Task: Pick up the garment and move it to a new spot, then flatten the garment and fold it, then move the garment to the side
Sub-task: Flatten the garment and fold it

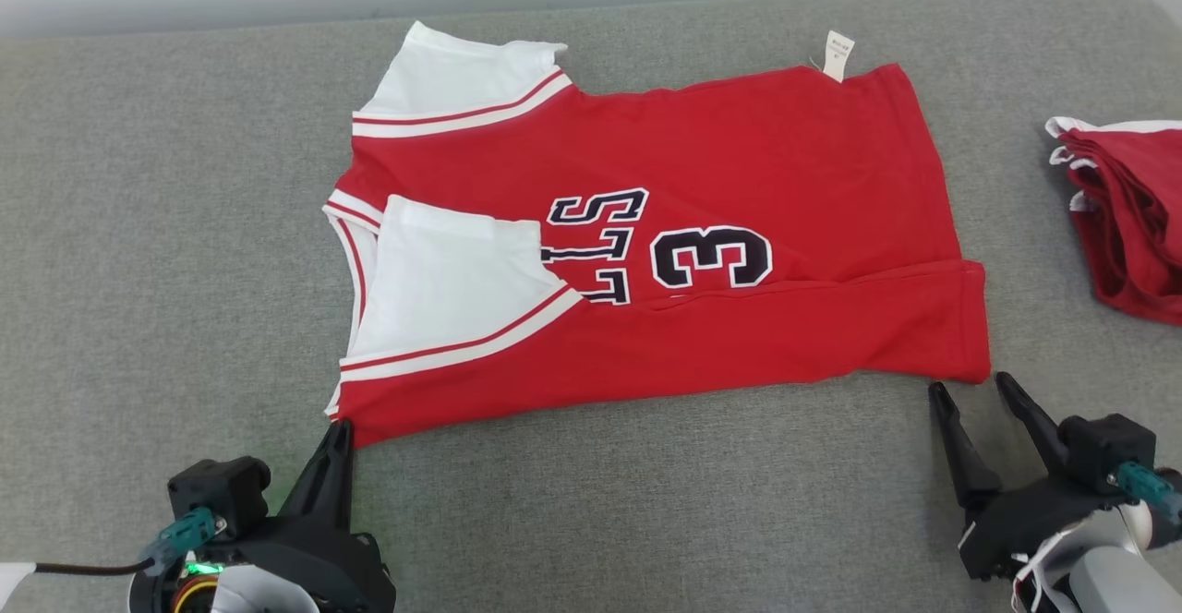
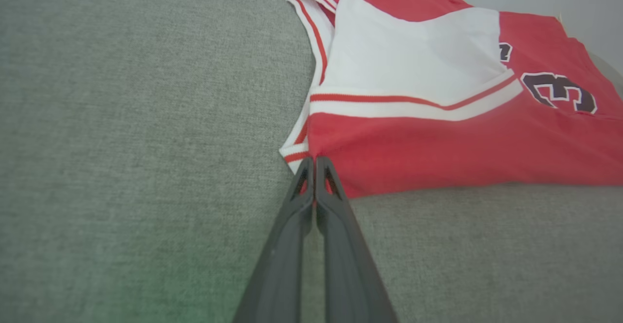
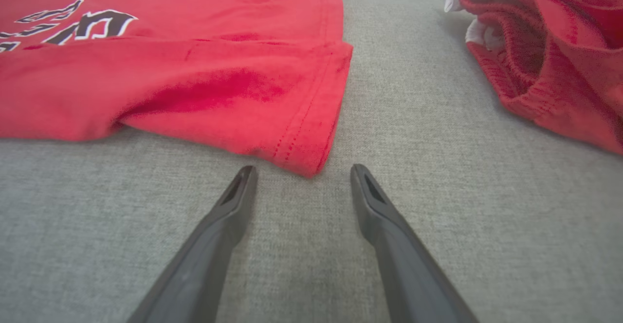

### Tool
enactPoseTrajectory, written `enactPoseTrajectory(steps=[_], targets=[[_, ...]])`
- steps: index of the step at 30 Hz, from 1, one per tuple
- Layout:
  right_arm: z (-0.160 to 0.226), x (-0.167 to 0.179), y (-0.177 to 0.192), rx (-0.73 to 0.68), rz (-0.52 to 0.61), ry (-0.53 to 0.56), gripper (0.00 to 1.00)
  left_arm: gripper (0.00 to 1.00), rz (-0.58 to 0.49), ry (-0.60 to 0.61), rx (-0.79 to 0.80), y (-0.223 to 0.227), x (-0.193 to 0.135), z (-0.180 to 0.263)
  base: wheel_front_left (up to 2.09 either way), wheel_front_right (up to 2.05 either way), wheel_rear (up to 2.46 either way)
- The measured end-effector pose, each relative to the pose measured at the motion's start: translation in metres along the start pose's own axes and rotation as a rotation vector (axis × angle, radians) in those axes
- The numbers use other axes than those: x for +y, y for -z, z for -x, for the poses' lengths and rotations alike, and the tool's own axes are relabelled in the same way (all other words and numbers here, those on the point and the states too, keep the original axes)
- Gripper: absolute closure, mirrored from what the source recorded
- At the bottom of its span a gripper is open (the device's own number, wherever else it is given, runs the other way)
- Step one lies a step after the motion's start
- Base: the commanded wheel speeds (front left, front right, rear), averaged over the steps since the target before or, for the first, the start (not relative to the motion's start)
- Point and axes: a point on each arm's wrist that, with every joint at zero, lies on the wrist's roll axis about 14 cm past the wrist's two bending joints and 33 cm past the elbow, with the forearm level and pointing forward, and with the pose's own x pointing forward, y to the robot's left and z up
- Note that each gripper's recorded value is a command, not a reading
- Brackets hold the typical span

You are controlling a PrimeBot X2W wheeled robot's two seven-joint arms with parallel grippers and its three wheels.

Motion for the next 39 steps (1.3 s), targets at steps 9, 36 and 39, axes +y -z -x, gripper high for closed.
enactPoseTrajectory(steps=[9, 36, 39], targets=[[-0.019, 0.01, -0.002, 0.018, 0.005, -0.051, 1.0, 1.0, -0.014, -0.01, -0.011, -0.004, 0.006, 0.0, 0.0, 0.0, 0.0], [0.05, -0.012, 0.01, 0.073, 0.141, -0.126, 1.0, 1.0, 0.025, 0.04, 0.044, 0.015, -0.01, 0.079, 0.0, 0.0, 0.0], [0.058, -0.015, 0.011, 0.076, 0.14, -0.117, 1.0, 1.0, 0.033, 0.027, 0.065, 0.02, -0.009, 0.091, 0.0, 0.0, 0.0]])
